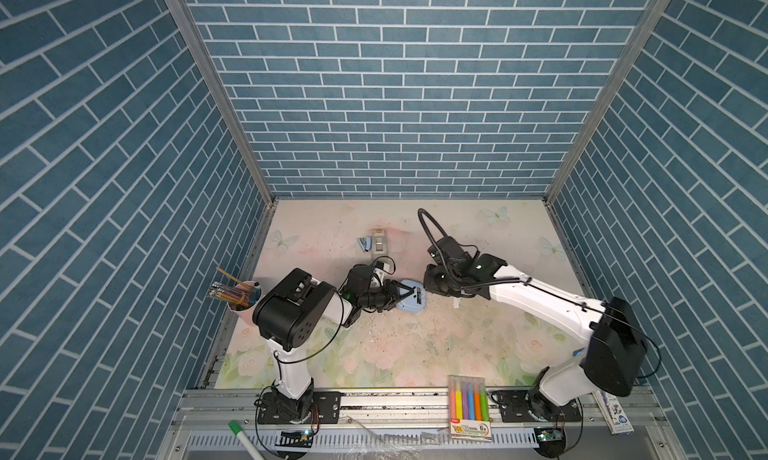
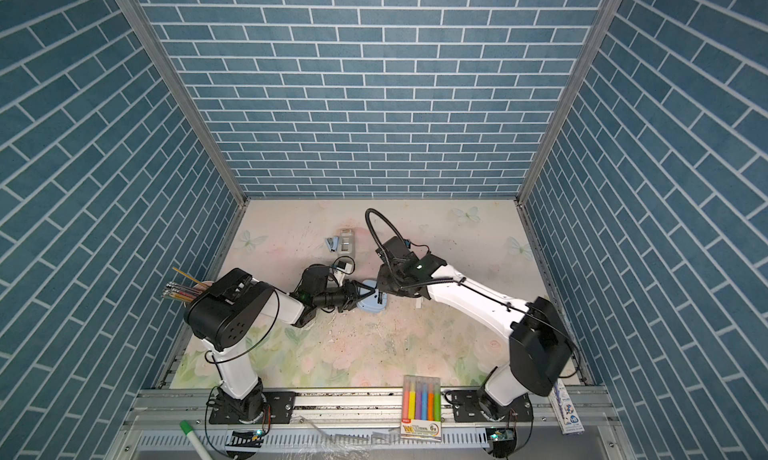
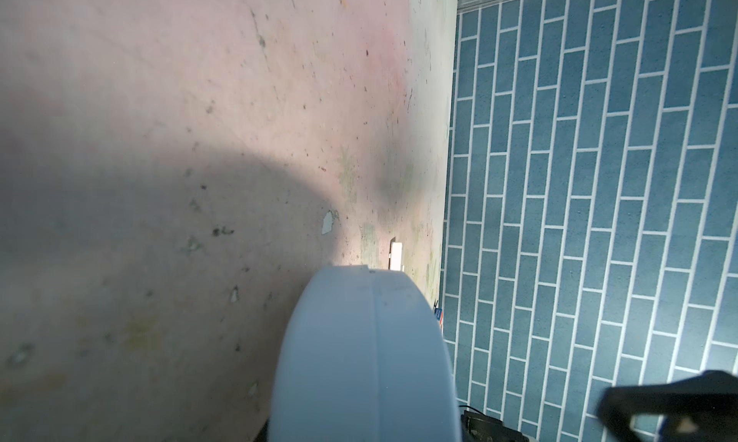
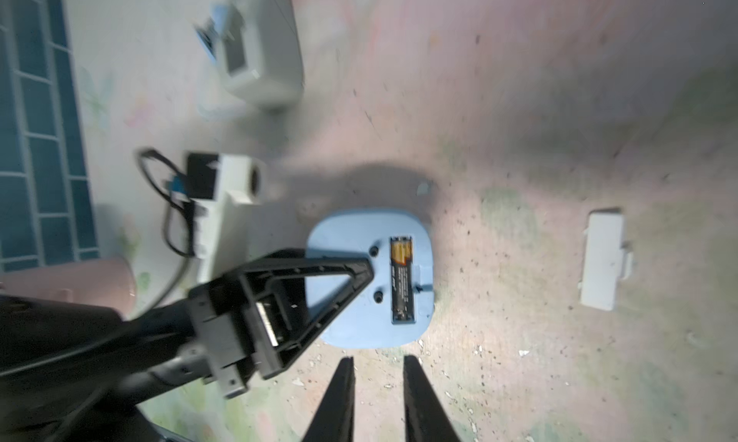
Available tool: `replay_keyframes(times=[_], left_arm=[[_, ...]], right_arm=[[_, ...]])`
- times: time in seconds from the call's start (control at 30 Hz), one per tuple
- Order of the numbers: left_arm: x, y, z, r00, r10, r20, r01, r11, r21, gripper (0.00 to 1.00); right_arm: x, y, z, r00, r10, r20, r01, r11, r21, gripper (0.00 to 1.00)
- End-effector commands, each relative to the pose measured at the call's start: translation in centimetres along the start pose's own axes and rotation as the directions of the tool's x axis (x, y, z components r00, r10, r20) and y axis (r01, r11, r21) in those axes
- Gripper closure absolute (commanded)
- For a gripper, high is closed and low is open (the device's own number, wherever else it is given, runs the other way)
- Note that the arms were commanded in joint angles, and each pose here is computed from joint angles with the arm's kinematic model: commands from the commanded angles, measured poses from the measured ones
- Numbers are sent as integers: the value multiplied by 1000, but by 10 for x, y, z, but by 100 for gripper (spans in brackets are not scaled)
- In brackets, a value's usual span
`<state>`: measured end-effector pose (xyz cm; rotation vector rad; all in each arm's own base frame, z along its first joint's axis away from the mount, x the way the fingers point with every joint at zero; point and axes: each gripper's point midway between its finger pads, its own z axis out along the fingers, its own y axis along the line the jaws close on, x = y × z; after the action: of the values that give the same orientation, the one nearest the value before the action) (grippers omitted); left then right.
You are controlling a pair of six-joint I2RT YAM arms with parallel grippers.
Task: Insert the battery into the alarm
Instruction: Install the battery in the alarm, then pick up the cover from the center of the board.
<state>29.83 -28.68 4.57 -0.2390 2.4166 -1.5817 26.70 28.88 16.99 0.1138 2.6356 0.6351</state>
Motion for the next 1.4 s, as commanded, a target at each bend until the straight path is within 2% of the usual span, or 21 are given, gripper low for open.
replay_keyframes(times=[0.0,0.1,0.17,0.23,0.27,0.3,0.37,0.53,0.73,1.0,1.37], left_arm=[[5,33,0,998,-62,11,63,991,-117,100],[7,32,2,999,-51,-2,50,991,-127,100],[8,30,3,999,-40,-8,39,991,-129,99],[8,30,3,999,-38,-8,36,991,-128,99],[8,30,3,999,-39,-8,38,991,-128,99],[8,30,3,999,-39,-10,37,991,-127,99],[8,30,4,999,-43,-13,41,992,-123,99],[9,31,5,999,-48,-14,46,991,-123,99],[8,32,6,999,-51,-15,49,991,-126,99],[8,32,7,998,-53,-19,51,991,-126,99],[9,32,7,998,-53,-22,49,991,-124,99]], right_arm=[[-13,-35,-17,998,-36,46,30,993,112,69],[-13,-58,-23,999,-12,50,4,988,157,77],[-15,-78,-30,995,-22,95,1,975,223,78],[-15,-100,-35,988,-46,146,2,956,292,75],[-13,-110,-35,986,-58,159,4,948,318,70],[-10,-117,-32,985,-70,157,15,945,326,63],[-4,-130,-27,991,-66,116,24,942,335,63],[9,-139,-2,998,34,-51,-21,968,248,68],[17,-139,32,985,75,-154,-42,978,205,72],[19,-146,56,977,92,-193,-50,976,211,81],[25,-155,73,966,122,-229,-80,979,186,84]])
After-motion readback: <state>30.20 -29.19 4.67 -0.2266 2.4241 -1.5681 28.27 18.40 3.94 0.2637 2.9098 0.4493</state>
